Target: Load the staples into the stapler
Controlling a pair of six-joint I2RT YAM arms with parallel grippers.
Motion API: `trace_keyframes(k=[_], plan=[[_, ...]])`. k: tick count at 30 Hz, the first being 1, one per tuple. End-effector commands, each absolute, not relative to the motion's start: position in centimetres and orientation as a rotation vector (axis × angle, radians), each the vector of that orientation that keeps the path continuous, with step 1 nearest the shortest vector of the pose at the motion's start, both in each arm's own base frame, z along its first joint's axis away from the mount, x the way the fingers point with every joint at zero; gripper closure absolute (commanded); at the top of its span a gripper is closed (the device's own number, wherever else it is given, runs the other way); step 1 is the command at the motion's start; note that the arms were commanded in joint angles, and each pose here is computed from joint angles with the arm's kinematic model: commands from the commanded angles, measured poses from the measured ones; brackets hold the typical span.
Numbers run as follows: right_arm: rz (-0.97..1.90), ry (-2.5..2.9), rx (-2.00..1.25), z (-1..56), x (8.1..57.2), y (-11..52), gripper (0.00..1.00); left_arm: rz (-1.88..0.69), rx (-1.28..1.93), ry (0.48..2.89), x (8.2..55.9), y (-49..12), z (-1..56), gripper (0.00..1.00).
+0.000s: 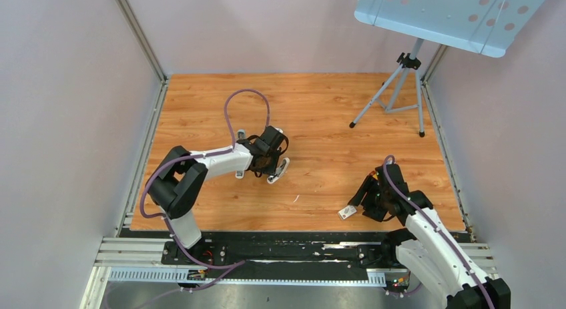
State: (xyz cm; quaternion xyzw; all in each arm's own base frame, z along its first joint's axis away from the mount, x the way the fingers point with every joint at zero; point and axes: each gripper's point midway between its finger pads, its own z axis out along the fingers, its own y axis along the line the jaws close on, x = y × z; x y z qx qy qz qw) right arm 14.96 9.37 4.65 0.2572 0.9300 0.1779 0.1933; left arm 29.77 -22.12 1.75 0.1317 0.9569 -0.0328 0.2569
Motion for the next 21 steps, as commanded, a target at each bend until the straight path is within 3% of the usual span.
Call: trace_keyframes(k=[1, 12, 21], plan=[[0.485, 2.711, 0.695, 3.6, 12.8, 9.2, 0.35, -0.16, 0.349, 2.638, 27.9, -22.1, 1.2, 0.62], [0.585, 2.757, 0.56, 3.4, 12.6, 10.5, 0.34, -0.195, 0.302, 2.454, 28.1, -20.6, 9.1, 0.57], [0.647, 2.726, 0.502, 2.1, 13.2, 11.2, 0.34, -0.299, 0.329, 2.342, 24.9, -18.6, 13.4, 0.53]])
